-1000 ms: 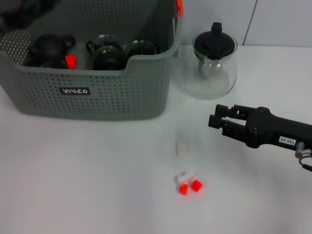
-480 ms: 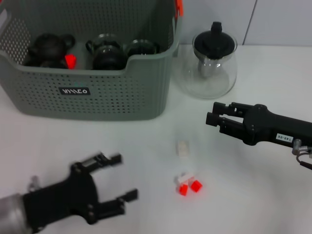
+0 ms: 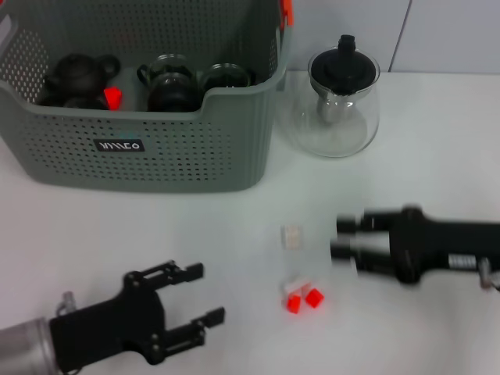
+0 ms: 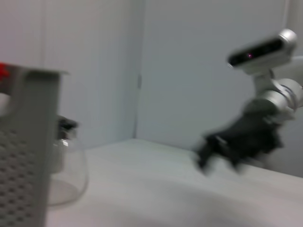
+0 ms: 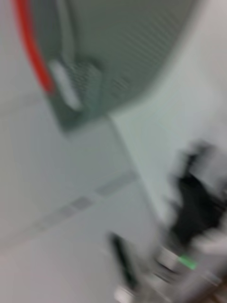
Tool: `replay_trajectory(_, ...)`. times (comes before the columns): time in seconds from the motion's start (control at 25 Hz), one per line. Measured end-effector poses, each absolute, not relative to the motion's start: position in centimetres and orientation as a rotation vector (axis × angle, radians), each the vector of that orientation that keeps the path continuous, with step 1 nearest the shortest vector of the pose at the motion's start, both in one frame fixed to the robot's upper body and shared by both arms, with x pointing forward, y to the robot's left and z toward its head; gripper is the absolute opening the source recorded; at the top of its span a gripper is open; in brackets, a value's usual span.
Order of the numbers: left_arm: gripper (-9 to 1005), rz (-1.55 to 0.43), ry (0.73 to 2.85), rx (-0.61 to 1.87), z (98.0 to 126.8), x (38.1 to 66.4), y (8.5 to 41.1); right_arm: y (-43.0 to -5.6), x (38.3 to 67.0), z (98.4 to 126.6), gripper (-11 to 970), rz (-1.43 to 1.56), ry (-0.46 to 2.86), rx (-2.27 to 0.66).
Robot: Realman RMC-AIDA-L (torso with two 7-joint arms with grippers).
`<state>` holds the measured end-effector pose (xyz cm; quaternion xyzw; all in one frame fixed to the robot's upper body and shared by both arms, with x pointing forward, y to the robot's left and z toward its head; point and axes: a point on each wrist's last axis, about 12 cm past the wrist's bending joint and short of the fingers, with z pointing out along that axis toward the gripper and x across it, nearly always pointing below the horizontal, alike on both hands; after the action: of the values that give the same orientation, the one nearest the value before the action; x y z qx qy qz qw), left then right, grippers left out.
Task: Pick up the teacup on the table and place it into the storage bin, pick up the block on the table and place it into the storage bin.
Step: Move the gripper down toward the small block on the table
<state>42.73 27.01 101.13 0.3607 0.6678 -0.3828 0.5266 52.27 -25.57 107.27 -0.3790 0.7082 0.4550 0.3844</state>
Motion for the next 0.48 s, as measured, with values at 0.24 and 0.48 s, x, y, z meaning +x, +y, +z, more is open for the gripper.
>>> replay_trajectory(0.24,677,-0.849,1.576,0.774,101.8,42.0,29.2,-25.8,54.0,112.4,586,1.082,2.129,-1.292)
replay_trajectory(0.48,674,-0.812,1.579,0.723,102.0,41.3,30.3,-21.6,56.7,118.5,587,0.82,2.261,-1.533)
